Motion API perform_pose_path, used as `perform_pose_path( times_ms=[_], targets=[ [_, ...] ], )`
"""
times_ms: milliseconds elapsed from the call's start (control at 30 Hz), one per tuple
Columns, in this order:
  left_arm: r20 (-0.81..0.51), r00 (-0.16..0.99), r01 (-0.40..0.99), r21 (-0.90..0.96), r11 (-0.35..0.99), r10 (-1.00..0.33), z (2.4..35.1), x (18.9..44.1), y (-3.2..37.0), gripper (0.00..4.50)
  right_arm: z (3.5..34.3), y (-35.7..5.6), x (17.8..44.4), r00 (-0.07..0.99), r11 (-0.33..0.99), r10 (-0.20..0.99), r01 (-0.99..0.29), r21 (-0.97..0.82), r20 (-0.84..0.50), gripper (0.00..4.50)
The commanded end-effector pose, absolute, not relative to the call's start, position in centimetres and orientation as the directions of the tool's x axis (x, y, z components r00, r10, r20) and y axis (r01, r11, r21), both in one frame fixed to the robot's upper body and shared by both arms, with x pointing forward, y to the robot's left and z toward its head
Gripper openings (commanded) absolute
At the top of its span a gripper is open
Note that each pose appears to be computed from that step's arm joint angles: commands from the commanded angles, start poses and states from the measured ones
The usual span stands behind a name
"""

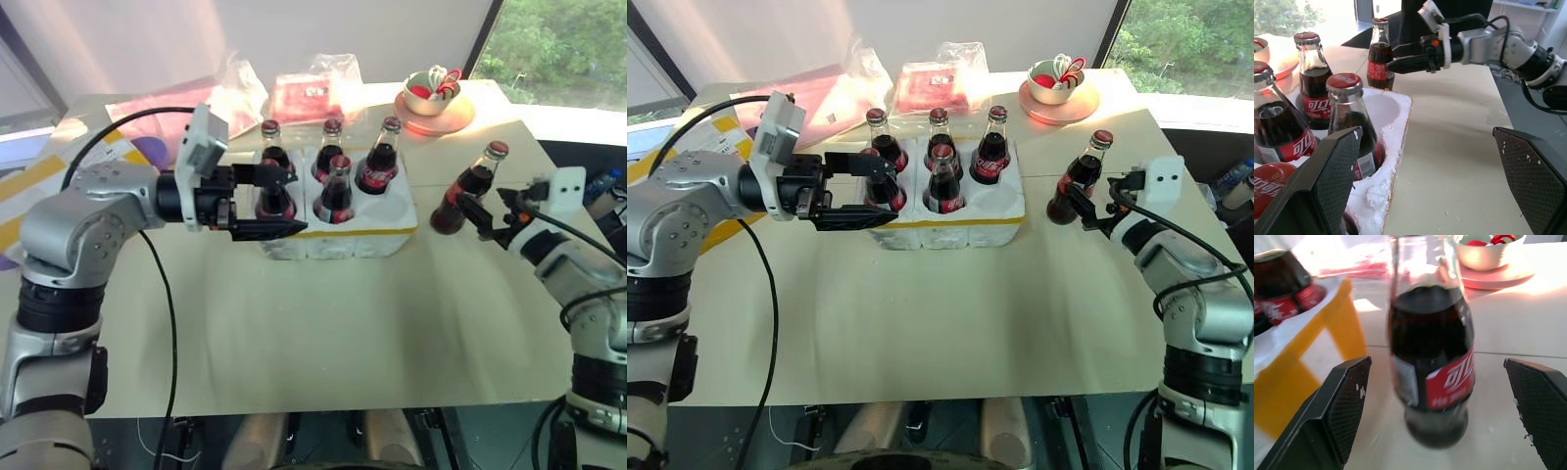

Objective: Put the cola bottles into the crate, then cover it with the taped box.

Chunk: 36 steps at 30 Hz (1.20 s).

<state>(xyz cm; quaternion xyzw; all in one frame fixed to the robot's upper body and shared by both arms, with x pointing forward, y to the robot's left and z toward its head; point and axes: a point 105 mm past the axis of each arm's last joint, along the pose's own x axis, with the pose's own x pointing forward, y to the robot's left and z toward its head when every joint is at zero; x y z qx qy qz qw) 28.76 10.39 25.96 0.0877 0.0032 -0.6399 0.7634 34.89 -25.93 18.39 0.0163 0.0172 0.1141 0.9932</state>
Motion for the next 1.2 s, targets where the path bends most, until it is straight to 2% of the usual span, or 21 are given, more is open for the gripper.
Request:
perform_pose_path(
  times_ms=[33,233,300,400,533,633,767,867,1100,1200],
  targets=[
    [-0.100,0.192,0.970,0.173,0.173,-0.976,26.9,28.1,10.7,4.50,19.1,-25.6,36.0,0.968,0.967,0.251,-0.252,0.030,0.013,4.44],
    [-0.095,0.211,0.966,0.175,0.192,-0.973,26.9,28.1,10.8,4.50,18.3,-25.2,38.3,0.968,0.967,0.251,-0.251,0.050,0.001,4.44],
    [-0.095,0.215,0.964,0.176,0.196,-0.972,27.0,28.1,10.9,4.50,18.3,-25.4,38.7,0.970,0.968,0.242,-0.242,0.060,0.011,3.92],
    [-0.094,0.222,0.963,0.177,0.203,-0.970,27.1,28.1,11.0,4.50,19.4,-25.0,38.6,0.964,0.962,0.262,-0.265,0.066,0.053,2.79],
    [-0.094,0.224,0.963,0.175,0.205,-0.970,27.0,28.0,11.1,4.50,22.5,-24.3,37.9,0.939,0.944,0.295,-0.315,0.097,0.174,2.83],
    [-0.094,0.223,0.964,0.171,0.205,-0.970,26.9,28.0,11.0,4.50,27.1,-22.8,36.7,0.870,0.893,0.347,-0.420,0.159,0.351,2.83],
    [-0.094,0.221,0.964,0.170,0.203,-0.971,26.9,28.1,11.0,4.50,30.1,-20.1,35.4,0.785,0.809,0.439,-0.557,0.188,0.437,2.83],
    [-0.092,0.218,0.964,0.172,0.200,-0.972,27.0,28.1,10.9,4.50,29.9,-17.8,35.2,0.760,0.785,0.516,-0.604,0.137,0.395,2.83],
    [-0.091,0.221,0.964,0.174,0.203,-0.971,26.9,28.2,10.9,4.50,26.6,-14.7,35.8,0.752,0.764,0.609,-0.641,0.069,0.251,2.83],
    [-0.092,0.230,0.962,0.174,0.212,-0.969,26.9,28.3,11.1,4.50,26.0,-13.6,35.4,0.724,0.734,0.648,-0.676,0.059,0.237,2.83]
  ],
)
